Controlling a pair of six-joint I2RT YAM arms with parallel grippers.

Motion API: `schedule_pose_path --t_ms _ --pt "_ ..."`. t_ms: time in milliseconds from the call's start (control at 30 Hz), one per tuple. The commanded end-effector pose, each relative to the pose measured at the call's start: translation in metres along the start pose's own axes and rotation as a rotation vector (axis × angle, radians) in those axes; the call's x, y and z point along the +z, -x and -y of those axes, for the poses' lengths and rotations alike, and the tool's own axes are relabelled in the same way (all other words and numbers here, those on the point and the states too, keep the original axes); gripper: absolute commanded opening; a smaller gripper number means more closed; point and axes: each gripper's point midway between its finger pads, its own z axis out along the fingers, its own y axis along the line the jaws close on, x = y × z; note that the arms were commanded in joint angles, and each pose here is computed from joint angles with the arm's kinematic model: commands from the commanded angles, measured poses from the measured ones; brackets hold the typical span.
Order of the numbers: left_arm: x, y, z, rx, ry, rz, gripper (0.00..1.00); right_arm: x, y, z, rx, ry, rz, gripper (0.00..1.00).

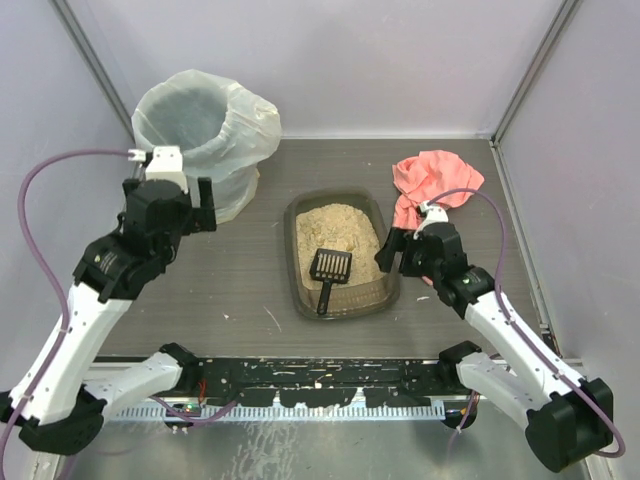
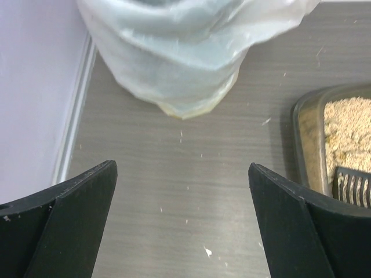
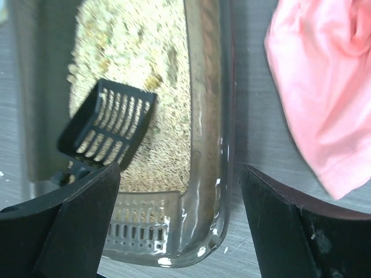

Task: Clean the litter box

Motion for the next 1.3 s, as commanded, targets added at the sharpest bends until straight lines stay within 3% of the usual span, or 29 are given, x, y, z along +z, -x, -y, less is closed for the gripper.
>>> schedule_pose_path --t_ms 0,167,300,433,633,1100,1267 --pt "0.017 0.065 0.029 0.123 -0.070 0.133 0.98 -0.031 0.046 -0.019 -0.070 0.038 0.115 0.90" --pt "0.065 0.103 0.058 0.202 -0.082 0.123 1.00 -0.049 0.041 -0.036 -0.104 0.145 0.104 0.87" --pt "0.105 0.118 0.067 0.192 -0.159 0.085 0.92 -0.059 0.028 -0.046 -0.117 0.220 0.078 0.79" --pt "0.145 0.116 0.064 0.221 -0.177 0.017 0.88 -0.068 0.025 -0.052 -0.113 0.261 0.070 0.74" --pt "0.181 0.114 0.053 0.168 -0.247 -0.042 0.72 -0.070 0.024 -0.056 -0.121 0.281 0.060 0.72" --pt "0.230 0.069 0.068 0.236 -0.309 -0.198 0.56 -0.063 0.019 -0.054 -0.121 0.280 0.035 0.69" --pt "0.241 0.063 0.069 0.252 -0.302 -0.217 0.43 -0.063 0.018 -0.054 -0.125 0.282 0.033 0.65"
